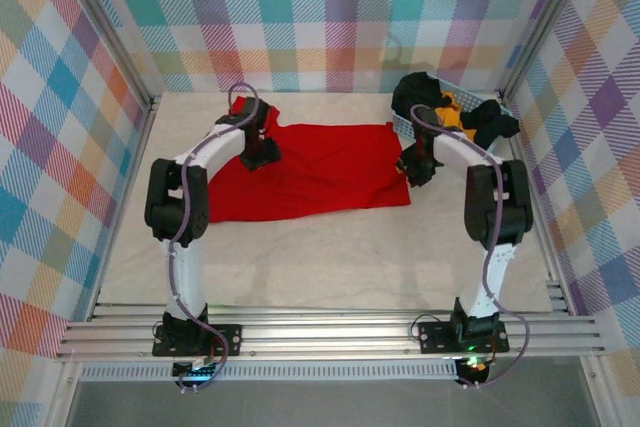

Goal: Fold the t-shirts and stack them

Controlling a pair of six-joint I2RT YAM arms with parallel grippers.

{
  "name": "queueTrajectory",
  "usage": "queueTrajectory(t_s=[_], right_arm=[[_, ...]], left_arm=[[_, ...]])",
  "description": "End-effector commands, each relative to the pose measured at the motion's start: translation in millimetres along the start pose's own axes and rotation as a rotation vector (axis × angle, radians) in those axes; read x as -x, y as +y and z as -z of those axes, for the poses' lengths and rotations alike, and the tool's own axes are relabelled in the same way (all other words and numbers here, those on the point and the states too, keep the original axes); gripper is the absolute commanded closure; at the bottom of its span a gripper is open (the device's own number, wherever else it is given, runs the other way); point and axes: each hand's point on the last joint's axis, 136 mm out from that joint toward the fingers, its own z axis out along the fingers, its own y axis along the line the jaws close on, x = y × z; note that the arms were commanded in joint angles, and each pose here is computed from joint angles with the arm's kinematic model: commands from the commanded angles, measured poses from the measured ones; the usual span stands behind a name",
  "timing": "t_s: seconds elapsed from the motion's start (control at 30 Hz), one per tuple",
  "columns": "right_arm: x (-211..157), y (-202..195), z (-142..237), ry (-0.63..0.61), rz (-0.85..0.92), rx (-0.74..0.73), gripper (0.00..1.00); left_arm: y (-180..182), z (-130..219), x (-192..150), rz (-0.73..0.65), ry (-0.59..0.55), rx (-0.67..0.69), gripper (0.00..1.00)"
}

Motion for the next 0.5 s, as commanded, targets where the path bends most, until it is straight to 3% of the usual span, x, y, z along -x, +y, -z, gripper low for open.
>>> queueTrajectory(t_s=[0.0, 0.13, 0.3, 0.47], right_arm=[[-7, -17, 20, -0.042, 0.059, 0.000, 0.63], [-25, -37, 11, -0.001, 0.096, 0.030, 0.65], [-41, -30, -7, 0.081, 0.143, 0.106, 0.72], [-41, -28, -14, 0.097, 0.166, 0.100, 0.69]], left_arm=[[27, 1, -11, 0.009, 0.027, 0.107, 0.57], [46, 18, -16, 0.069, 0.013, 0.128, 0.63], [69, 19, -33, 0.141, 0.060, 0.136, 0.68], [86, 17, -43, 0.163, 0.073, 0.152, 0.69]])
